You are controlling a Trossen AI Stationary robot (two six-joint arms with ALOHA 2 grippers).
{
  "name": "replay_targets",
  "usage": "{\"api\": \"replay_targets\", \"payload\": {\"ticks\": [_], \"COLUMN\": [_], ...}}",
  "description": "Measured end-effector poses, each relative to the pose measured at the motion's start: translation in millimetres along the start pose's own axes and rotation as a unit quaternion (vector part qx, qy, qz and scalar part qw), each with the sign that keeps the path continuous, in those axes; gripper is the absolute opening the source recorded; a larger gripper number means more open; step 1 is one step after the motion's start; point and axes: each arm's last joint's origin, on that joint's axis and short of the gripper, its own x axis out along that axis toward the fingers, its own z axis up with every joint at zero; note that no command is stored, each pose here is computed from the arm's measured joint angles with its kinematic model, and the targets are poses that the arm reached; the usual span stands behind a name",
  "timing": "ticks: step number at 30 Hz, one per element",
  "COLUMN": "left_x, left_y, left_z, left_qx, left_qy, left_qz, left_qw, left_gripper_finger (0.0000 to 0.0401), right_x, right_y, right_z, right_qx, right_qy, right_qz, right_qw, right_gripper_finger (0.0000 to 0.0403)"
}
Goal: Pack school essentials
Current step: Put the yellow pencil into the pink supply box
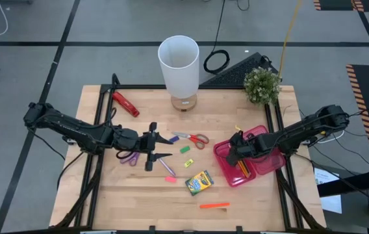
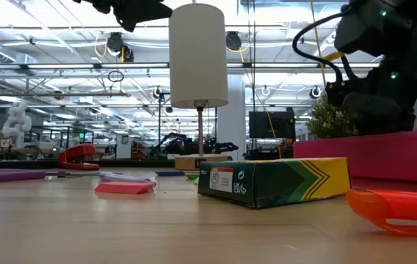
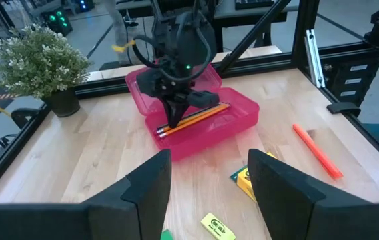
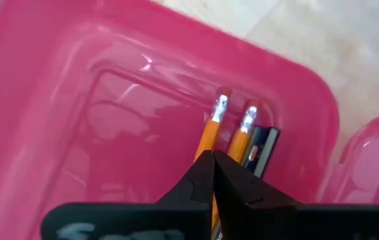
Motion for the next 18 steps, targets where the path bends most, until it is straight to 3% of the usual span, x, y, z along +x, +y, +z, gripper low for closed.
{"api": "replay_targets", "payload": {"ticks": [18], "left_x": [0.0], "left_y": [0.0], "left_z": [0.0], "left_qx": [0.000], "left_qy": [0.000], "left_qz": [0.000], "left_qw": [1.000], "left_gripper_finger": [0.0202], "right_x": [-2.0], "right_y": [1.2], "right_z": [0.5], "right_qx": [-0.009], "right_qy": [0.031], "right_qz": [0.007], "right_qw": [0.999], "right_gripper_finger": [0.0000]}}
